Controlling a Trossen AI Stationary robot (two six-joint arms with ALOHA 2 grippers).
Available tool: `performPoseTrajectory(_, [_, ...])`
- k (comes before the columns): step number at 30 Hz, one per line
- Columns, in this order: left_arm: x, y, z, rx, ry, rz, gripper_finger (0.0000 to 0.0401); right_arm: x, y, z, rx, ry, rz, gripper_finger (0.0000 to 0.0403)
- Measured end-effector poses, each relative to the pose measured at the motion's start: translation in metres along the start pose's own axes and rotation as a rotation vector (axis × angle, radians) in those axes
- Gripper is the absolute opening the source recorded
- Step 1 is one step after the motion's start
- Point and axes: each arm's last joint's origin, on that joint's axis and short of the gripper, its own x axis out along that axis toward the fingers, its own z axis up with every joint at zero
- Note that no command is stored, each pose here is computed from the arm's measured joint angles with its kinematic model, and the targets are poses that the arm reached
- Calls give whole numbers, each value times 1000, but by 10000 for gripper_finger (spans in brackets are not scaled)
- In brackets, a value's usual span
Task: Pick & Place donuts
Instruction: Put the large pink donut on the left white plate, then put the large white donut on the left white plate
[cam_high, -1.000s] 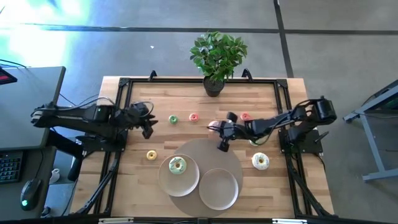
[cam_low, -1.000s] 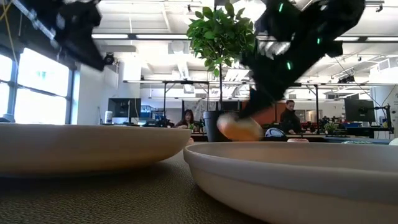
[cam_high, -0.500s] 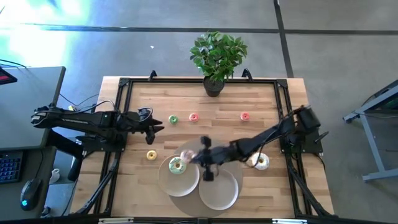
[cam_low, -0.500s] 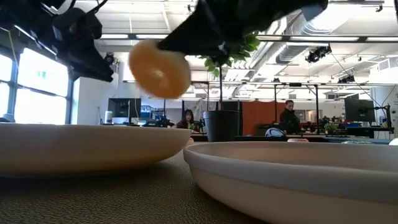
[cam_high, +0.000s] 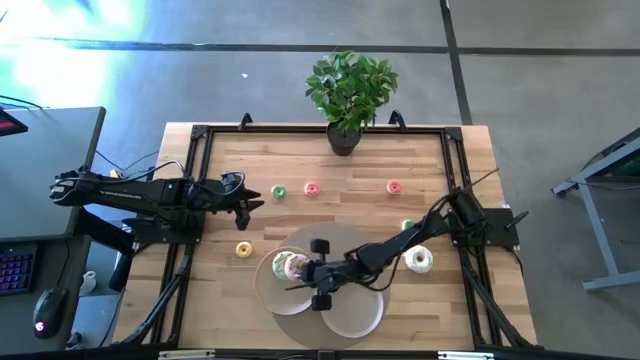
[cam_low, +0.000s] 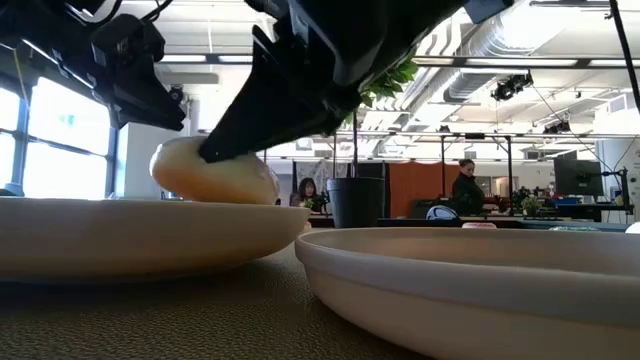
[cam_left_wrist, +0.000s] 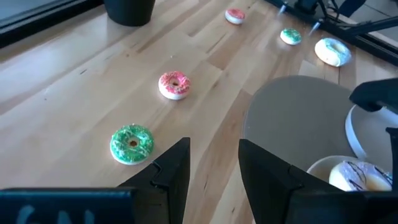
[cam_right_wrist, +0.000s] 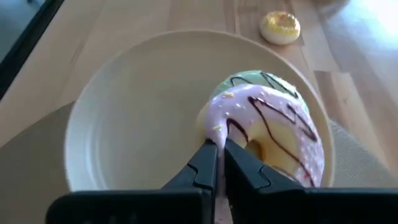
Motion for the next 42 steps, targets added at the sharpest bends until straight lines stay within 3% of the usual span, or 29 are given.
performPoseTrajectory(4, [0,0,1,1,-12,5,135,0,0,-2,5,21,-3,51])
performPoseTrajectory(12, [0,0,1,1,-12,3,135,-10,2,6,-26,24,107,143])
performPoseTrajectory(17, [0,-1,1,0,-15,-1,135,-52,-7,19,-22,125,41,172])
performPoseTrajectory(21, [0,-1,2,-27,-19,-7,135,-101,-22,20,37,304,-58,172])
performPoseTrajectory(25, [0,-1,2,-29,-23,-11,135,-139,-32,1,115,560,-211,166])
performPoseTrajectory(31, [0,-1,2,-29,-22,-11,135,-167,-27,-28,303,878,-359,165])
performPoseTrajectory(36, [0,-1,2,-29,-22,-11,135,-172,-22,-71,445,1010,-375,165])
performPoseTrajectory(42, [0,-1,2,-29,-24,-8,135,-179,-35,-118,614,1035,-369,163])
